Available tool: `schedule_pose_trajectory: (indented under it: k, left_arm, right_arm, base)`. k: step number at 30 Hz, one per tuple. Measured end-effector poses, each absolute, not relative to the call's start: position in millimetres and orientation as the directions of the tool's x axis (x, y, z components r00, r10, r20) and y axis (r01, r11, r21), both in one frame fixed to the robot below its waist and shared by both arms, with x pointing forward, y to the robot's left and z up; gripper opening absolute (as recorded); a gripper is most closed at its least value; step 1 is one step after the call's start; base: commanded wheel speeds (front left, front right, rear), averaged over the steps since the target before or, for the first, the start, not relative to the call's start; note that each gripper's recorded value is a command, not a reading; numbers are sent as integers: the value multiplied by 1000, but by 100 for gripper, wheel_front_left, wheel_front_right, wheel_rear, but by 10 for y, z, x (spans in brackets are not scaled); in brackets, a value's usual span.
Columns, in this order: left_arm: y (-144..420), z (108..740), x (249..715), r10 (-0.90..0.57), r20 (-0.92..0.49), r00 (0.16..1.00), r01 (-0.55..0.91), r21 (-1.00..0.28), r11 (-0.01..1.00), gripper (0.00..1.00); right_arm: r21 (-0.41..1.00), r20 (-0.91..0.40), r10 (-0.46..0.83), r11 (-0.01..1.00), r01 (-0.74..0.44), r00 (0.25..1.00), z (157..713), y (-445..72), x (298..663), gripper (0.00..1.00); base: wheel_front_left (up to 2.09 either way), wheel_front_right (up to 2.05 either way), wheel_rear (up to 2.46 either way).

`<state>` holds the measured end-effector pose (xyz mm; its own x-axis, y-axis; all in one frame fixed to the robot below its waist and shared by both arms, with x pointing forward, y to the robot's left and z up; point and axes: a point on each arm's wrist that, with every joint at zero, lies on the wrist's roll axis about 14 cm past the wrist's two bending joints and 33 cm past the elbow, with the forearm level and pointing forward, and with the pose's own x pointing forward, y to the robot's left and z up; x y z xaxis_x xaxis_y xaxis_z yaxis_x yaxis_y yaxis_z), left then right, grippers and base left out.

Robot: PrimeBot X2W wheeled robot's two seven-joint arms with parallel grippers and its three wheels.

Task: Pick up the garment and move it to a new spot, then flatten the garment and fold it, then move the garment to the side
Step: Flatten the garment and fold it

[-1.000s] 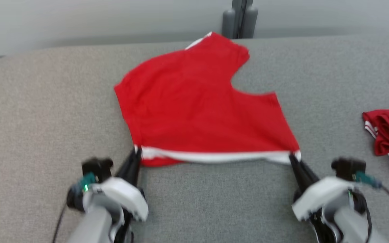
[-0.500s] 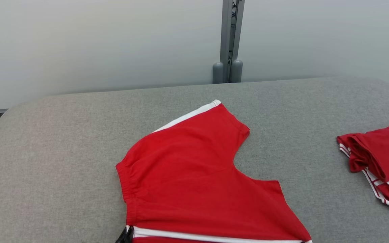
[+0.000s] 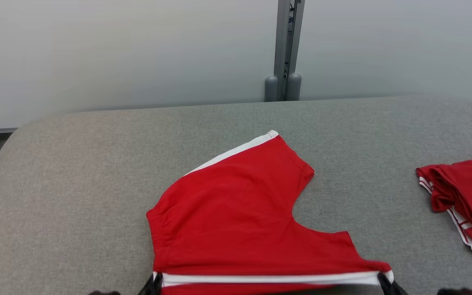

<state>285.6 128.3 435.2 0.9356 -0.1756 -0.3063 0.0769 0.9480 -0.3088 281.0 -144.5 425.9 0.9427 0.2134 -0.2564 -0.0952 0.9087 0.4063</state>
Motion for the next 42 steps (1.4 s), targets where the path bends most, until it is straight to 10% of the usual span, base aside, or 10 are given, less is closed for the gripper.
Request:
schedule_pose_trajectory:
  k: [18,28,29,30,32,42]
  left_arm:
    - [1350,4617,4117,-197,-192,961,110,-387,916,0]
    - [1573,4137,4302,-145,-301,943,25,-370,929,0]
    - [1577,4110,4305,-143,-304,942,22,-369,929,13]
    - [1575,4093,4310,-143,-305,942,22,-369,929,83]
    - [1569,4060,4307,-142,-307,941,20,-368,929,100]
    - [1722,4259,4212,-14,-176,984,-36,-281,959,100]
  right_arm:
    - [232,-120,427,890,-393,896,4747,-894,5190,0]
    - [258,-224,521,847,-465,824,4209,-332,5712,0]
    - [261,-220,526,843,-470,822,4194,-302,5721,0]
    - [266,-219,530,840,-473,819,4176,-275,5719,30]
    - [271,-211,538,834,-480,816,4173,-238,5698,100]
    - [242,-88,511,843,-480,855,4553,-435,5569,100]
  base:
    - [0,0,0]
    - [0,0,0]
    - [0,0,0]
    - [0,0,0]
    - [0,0,0]
    - [0,0,0]
